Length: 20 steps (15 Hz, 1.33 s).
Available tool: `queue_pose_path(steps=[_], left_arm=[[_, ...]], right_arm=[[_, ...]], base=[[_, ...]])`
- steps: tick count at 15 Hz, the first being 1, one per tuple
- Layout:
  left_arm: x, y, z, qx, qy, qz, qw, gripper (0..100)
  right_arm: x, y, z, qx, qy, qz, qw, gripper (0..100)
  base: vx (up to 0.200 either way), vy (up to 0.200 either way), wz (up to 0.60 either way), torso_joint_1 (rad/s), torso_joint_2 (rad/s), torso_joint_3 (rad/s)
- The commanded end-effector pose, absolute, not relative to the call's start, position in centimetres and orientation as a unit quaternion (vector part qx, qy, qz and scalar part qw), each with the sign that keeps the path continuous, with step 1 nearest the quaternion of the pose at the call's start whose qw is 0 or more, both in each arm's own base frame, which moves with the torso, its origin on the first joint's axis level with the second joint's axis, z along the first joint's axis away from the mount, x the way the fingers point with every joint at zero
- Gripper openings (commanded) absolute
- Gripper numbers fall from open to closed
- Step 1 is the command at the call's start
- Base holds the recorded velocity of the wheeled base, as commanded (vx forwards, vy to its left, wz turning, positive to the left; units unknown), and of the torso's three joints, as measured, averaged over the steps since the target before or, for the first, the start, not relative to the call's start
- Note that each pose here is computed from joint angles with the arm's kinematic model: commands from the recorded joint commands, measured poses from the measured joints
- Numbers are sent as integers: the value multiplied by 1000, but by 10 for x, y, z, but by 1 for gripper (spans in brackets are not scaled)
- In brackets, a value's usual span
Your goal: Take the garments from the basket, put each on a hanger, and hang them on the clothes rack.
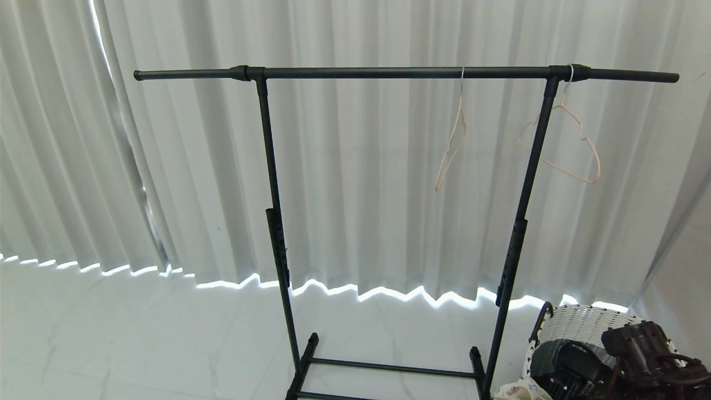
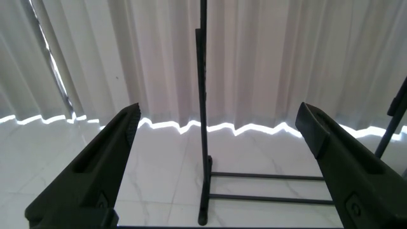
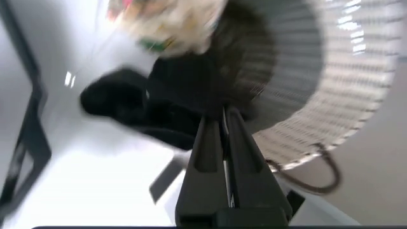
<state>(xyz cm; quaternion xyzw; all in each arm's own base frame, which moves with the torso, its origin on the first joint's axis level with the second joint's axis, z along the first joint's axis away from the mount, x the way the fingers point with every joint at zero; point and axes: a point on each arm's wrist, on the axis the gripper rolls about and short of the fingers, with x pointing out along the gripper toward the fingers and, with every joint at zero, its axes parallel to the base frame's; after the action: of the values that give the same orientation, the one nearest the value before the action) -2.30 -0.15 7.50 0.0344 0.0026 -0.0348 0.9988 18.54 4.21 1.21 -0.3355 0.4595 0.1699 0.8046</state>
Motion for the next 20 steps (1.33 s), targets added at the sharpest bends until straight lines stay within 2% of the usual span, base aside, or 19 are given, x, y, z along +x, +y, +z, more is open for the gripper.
queue_pose_path(steps=[1,4,7,10,14,17,20], left_arm=[[-23,-1,75,34,3,-35,999,100],[-23,-1,75,34,3,-35,999,100],[-23,-1,75,34,3,-35,999,100],[-23,-1,75,34,3,-35,999,100],[-23,-1,75,38,3,-35,999,100],[-23,-1,75,37,3,-35,999,100],[-23,-1,75,39,3,-35,999,100]], right_arm=[[177,39,60,-323,361,140,863,0],[156,41,126,-333,286,132,889,0],[120,49,191,-354,296,202,864,0],[113,52,226,-352,237,208,881,0],[111,53,240,-354,209,212,887,0],[105,54,238,-360,212,226,880,0],[104,56,237,-363,211,234,877,0]], base=[[0,0,0,0,0,0],[0,0,0,0,0,0],[0,0,0,0,0,0],[0,0,0,0,0,0],[0,0,0,0,0,0],[0,0,0,0,0,0],[-200,0,0,6,4,2]])
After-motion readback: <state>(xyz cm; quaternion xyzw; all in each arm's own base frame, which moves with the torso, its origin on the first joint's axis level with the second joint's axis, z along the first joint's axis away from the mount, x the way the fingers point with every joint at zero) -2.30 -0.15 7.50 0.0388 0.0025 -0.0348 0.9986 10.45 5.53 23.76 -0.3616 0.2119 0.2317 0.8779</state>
